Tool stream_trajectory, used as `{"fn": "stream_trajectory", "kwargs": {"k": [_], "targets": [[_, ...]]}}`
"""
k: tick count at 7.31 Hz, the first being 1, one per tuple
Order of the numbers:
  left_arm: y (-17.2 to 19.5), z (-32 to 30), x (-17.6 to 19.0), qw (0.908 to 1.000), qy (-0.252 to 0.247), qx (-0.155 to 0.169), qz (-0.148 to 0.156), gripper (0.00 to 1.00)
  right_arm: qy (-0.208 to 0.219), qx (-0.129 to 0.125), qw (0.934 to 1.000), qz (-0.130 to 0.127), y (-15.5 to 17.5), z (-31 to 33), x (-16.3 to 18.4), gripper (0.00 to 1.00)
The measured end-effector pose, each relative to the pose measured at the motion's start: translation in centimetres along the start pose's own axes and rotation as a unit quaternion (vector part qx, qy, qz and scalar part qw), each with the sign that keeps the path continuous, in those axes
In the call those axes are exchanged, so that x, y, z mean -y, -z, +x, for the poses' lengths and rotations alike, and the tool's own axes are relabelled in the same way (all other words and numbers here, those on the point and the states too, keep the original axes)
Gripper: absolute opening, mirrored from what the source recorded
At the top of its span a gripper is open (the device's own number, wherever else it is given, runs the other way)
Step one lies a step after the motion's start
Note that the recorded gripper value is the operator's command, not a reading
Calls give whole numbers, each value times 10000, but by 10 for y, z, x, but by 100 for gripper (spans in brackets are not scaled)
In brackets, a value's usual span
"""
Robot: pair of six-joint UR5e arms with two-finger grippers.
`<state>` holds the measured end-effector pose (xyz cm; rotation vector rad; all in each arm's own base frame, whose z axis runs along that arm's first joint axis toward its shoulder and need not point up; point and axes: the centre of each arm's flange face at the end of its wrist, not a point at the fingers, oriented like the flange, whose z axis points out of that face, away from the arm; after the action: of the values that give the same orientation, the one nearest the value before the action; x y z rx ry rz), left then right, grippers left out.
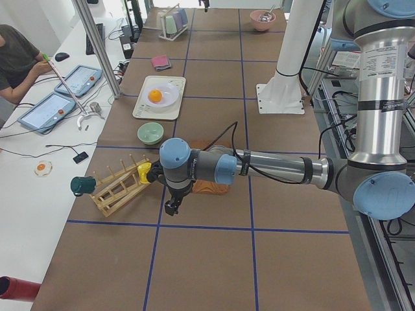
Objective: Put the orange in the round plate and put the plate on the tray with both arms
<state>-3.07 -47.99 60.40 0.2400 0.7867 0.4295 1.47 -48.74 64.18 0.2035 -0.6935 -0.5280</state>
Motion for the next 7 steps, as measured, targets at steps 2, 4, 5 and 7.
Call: {"fn": "stream_trajectory", "kwargs": {"k": [2, 4, 5, 7], "targets": [[-5, -3, -2, 10000, 24, -13, -39, 99, -31, 16, 10000, 30, 5, 2, -8, 99], [-11, -9, -3, 9999, 65, -25, -83, 99, 29, 103, 9999, 35, 14, -11, 4, 100], [-11, -11, 1, 9999, 71, -26, -83, 99, 67, 131, 9999, 25, 21, -19, 14, 100], [-13, -15, 7, 9999, 85, -27, -90, 99, 79, 204, 9998, -24, 24, -28, 19, 99]]}}
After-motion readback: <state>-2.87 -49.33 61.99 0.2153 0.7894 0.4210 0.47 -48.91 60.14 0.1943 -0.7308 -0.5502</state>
